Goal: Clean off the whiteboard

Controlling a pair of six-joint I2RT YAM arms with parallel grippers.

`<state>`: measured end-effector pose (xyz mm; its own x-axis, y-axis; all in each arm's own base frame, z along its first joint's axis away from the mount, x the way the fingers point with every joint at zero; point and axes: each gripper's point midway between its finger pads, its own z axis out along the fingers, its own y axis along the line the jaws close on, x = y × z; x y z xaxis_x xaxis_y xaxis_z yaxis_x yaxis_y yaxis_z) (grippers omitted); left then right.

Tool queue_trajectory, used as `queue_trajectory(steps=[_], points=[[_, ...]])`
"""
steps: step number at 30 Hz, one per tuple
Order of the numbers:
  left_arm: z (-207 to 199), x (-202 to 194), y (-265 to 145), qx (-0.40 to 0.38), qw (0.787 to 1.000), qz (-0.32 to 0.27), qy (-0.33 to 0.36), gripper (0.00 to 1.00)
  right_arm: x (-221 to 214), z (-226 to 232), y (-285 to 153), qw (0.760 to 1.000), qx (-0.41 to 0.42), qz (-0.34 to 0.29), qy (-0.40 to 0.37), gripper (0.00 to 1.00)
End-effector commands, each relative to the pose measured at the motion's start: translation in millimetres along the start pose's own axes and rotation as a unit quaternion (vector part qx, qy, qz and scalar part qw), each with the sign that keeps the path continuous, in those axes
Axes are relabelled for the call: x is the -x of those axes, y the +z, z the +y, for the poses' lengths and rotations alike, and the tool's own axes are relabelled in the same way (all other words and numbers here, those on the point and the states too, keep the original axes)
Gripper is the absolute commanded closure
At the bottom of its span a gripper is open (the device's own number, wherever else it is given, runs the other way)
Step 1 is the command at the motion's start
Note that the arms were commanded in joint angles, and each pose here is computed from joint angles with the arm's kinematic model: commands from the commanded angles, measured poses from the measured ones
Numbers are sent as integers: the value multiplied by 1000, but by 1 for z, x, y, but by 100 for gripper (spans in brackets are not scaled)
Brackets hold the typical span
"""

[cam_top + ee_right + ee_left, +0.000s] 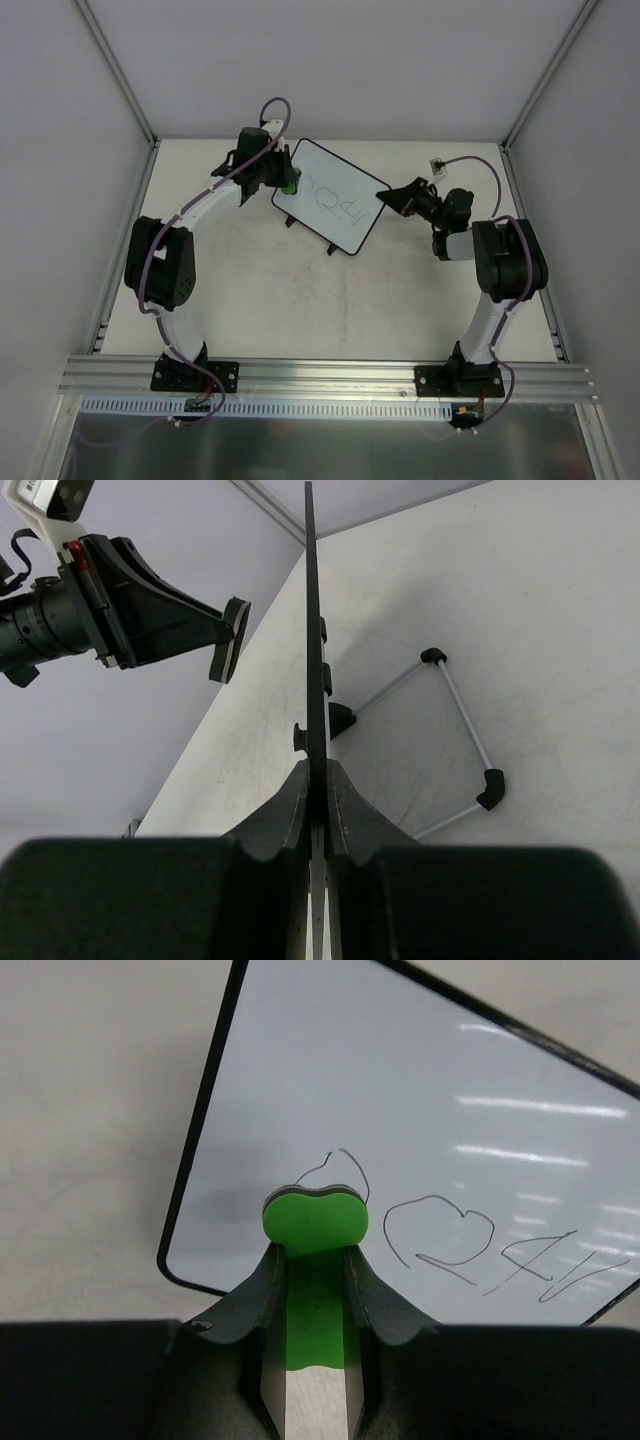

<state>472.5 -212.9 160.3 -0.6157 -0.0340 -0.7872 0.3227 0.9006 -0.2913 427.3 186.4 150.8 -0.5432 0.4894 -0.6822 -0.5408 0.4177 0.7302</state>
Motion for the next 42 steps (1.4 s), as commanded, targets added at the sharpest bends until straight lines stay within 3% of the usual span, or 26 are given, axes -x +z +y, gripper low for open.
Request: queue_trajectory(steps=[1, 6, 16, 32, 42], points=[[-8, 38, -1, -36, 996, -78, 37, 100, 48, 63, 0, 985, 100, -65, -122, 100], [-6, 35, 12, -69, 994, -77, 28, 100, 46, 63, 1, 986, 102, -62, -121, 100], [7, 26, 45, -55, 996, -65, 38, 100, 48, 64, 2, 985, 104, -62, -122, 100], [1, 24, 50, -72, 994, -75, 36, 100, 44, 64, 3, 985, 107, -57, -123, 100], [-10, 1, 57, -94, 994, -54, 29, 100, 44, 66, 3, 985, 109, -56, -125, 100]])
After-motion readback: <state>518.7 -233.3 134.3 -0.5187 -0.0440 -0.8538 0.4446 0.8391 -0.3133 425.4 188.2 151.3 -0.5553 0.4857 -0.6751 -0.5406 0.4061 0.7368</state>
